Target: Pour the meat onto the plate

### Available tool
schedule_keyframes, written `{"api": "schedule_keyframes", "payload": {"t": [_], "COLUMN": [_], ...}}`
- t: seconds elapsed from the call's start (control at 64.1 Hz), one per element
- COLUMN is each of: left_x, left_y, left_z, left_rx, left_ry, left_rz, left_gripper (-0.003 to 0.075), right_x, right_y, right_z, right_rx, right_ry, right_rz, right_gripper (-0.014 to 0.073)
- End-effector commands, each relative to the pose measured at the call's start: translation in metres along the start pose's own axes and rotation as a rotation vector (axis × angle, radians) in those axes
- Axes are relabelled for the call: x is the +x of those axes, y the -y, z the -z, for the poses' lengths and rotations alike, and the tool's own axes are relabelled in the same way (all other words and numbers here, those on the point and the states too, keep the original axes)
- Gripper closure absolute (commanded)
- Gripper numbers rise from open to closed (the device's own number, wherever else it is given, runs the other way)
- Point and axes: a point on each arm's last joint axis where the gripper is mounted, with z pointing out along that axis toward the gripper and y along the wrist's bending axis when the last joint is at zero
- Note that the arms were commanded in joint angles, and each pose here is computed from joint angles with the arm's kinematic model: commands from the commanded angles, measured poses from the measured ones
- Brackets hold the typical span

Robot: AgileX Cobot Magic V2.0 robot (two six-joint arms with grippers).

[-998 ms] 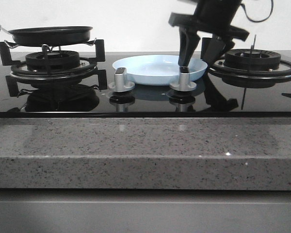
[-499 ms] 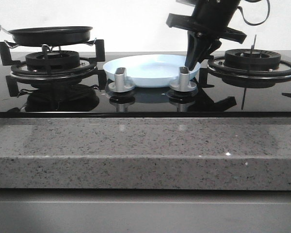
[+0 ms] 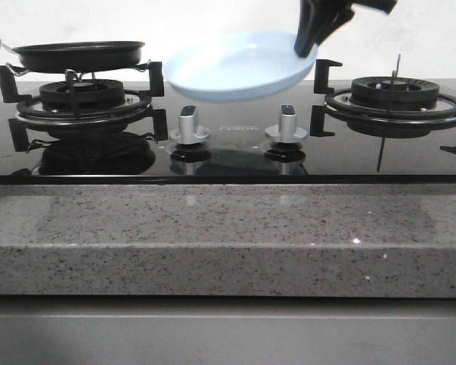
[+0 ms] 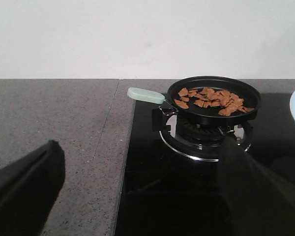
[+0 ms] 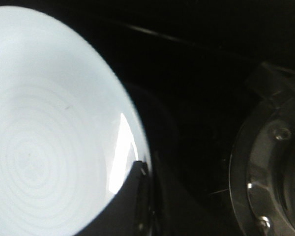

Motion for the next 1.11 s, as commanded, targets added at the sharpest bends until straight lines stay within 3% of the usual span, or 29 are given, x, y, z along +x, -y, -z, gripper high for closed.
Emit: {"api": "schedule_keyframes", "payload": {"t": [0.0, 0.328, 0.624, 1.092], "left_x": [-0.019, -0.019, -0.019, -0.019], "left_y": [0.001, 0.001, 0.001, 0.001], "left_z": [0.003, 0.003, 0.003, 0.003], "left_rx": [0.010, 0.010, 0.010, 0.010], "left_ry": [0.109, 0.109, 0.109, 0.109], "left_rz": [0.009, 0.009, 0.009, 0.009], "left_gripper": [0.0104, 0.0104, 0.0104, 0.0104], "right_x": [0.005, 0.053, 0.109, 0.115], "right_y": [-0.016, -0.031, -0.024, -0.020], "right_z": [0.062, 0.103, 0.096, 0.072], "right_rx": [-0.032, -0.081, -0.074, -0.112], "right_ry": [0.035, 0.045, 0.161, 0.213], "right_rz": [0.018, 0.021, -0.032, -0.110], "right_gripper": [0.0648, 0.0648, 0.0648, 0.0648]}}
